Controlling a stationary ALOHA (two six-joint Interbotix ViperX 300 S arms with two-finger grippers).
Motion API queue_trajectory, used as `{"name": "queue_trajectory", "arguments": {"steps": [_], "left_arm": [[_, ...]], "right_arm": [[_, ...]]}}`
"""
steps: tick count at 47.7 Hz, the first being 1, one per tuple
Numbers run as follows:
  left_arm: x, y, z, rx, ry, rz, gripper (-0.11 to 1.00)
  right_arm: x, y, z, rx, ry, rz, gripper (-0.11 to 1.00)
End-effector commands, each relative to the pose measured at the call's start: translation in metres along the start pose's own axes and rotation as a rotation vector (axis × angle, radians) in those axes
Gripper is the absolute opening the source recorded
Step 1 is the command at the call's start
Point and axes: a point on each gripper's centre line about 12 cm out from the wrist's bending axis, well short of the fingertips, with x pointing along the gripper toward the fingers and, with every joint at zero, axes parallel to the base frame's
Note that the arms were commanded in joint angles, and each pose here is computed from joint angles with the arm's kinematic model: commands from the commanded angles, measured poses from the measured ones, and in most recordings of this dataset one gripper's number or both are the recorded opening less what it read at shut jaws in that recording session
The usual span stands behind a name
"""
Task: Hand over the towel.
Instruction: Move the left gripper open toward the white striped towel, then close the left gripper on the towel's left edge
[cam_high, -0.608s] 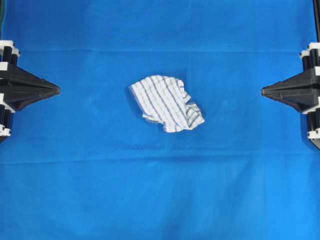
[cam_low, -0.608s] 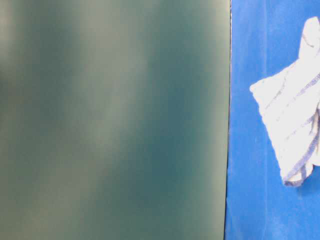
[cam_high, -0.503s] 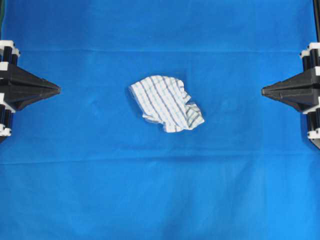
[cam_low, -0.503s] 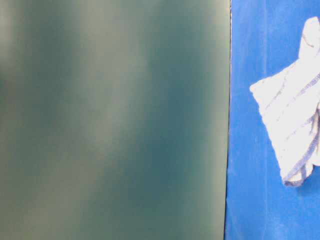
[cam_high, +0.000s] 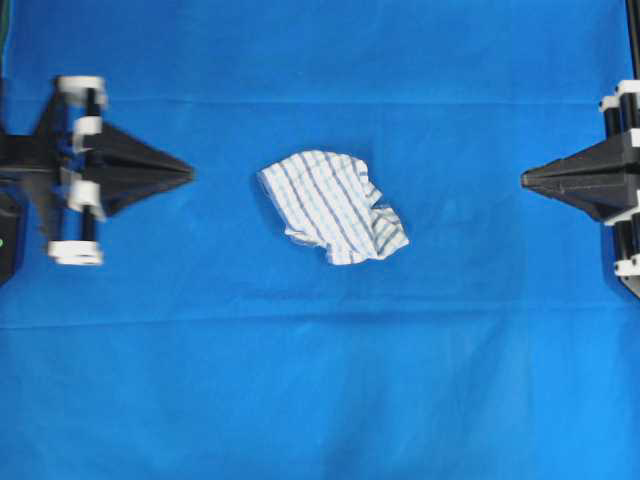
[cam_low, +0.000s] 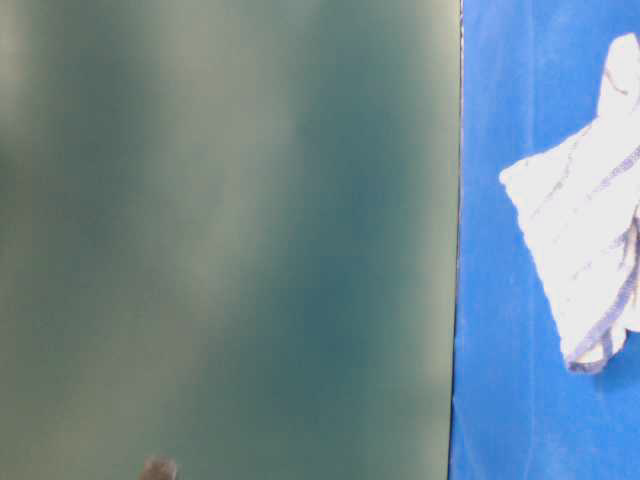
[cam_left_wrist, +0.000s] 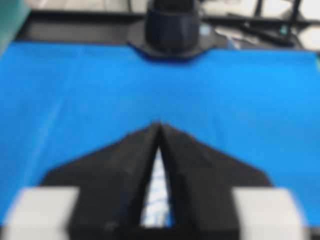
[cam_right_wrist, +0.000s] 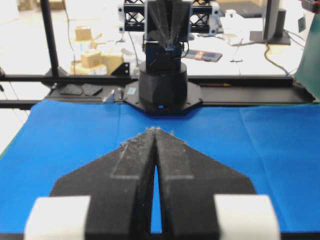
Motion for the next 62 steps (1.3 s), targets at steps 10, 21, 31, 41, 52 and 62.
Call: {"name": "queue_trajectory", "arguments": {"steps": [10, 21, 31, 41, 52, 62], "left_arm": [[0.073, -0.002, -0.012, 0.001, 0.152, -0.005, 0.76], [0.129, -0.003, -0.047, 0.003, 0.382, -0.007, 0.92], [0.173, 0.000, -0.093, 0.003, 0.537, 0.000, 0.92], [0.194, 0.001, -0.145, 0.002, 0.650, 0.003, 0.92], [0.193, 0.006, -0.165, -0.003, 0.716, 0.012, 0.92], [0.193, 0.005, -0.161, 0.037, 0.729, -0.005, 0.82]], "right_arm": [[0.006, 0.000, 0.000, 0.006, 0.020, 0.001, 0.00], [0.006, 0.000, -0.005, 0.008, 0.060, 0.001, 0.00], [0.007, 0.000, -0.010, 0.008, 0.087, 0.000, 0.00], [0.009, 0.000, -0.017, 0.008, 0.115, 0.000, 0.00], [0.011, 0.000, -0.019, 0.008, 0.124, 0.000, 0.00], [0.011, 0.000, -0.019, 0.008, 0.124, 0.000, 0.00]]}}
